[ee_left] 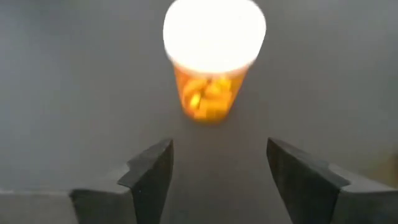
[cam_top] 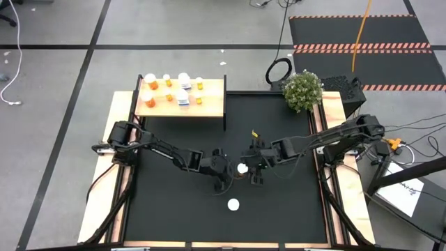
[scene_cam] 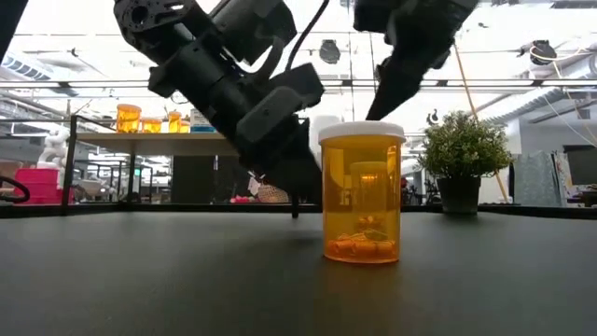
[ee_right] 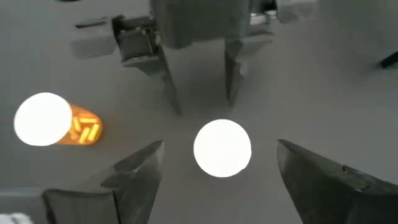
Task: Pick and place medicine bottles onto shelf by color
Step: Put the large orange pill bottle on the shelf
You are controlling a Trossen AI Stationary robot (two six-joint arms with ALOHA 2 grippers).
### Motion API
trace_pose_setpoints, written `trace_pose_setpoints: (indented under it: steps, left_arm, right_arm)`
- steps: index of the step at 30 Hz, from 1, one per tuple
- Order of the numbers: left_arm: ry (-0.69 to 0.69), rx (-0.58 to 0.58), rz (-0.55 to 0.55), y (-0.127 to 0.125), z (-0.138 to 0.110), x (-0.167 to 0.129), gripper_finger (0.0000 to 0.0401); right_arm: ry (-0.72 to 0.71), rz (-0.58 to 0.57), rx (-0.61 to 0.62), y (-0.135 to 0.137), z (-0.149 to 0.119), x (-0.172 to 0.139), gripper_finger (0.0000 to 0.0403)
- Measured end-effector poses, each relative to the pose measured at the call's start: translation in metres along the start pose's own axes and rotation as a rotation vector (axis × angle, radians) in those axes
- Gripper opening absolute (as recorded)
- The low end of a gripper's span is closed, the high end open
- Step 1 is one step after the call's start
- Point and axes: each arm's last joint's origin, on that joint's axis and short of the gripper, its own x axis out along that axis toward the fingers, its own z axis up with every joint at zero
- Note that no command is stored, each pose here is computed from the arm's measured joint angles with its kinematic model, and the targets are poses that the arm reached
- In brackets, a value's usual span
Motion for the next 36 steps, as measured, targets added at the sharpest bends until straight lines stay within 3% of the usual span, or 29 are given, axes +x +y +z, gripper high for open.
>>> trace_pose_setpoints:
  steps: [6,13,21,28,36]
  left_arm:
    - [0.091,-0.061,0.038,-0.014,-0.023,-0.003,0.0225]
    - [0.002,-0.091,0.09,-0.03,-0.052,-0.024,0.02]
    - [-0.076,-0.074,0.102,-0.035,-0.053,-0.042,0.0199]
    - [-0.086,-0.067,0.094,-0.039,-0.053,-0.043,0.0197]
    - [-0.102,-0.065,0.084,-0.041,-0.051,-0.043,0.0191]
  right_arm:
    - [0.161,-0.023,-0.031,-0.003,0.025,0.011,0.0306]
    - [0.316,0.023,-0.04,-0.01,0.04,0.038,0.0306]
    - [0.397,0.06,0.003,-0.022,0.039,0.067,0.0306]
    - [0.43,0.091,-0.005,-0.022,0.035,0.073,0.0304]
    - [0.415,0.09,-0.014,-0.022,0.037,0.073,0.0242]
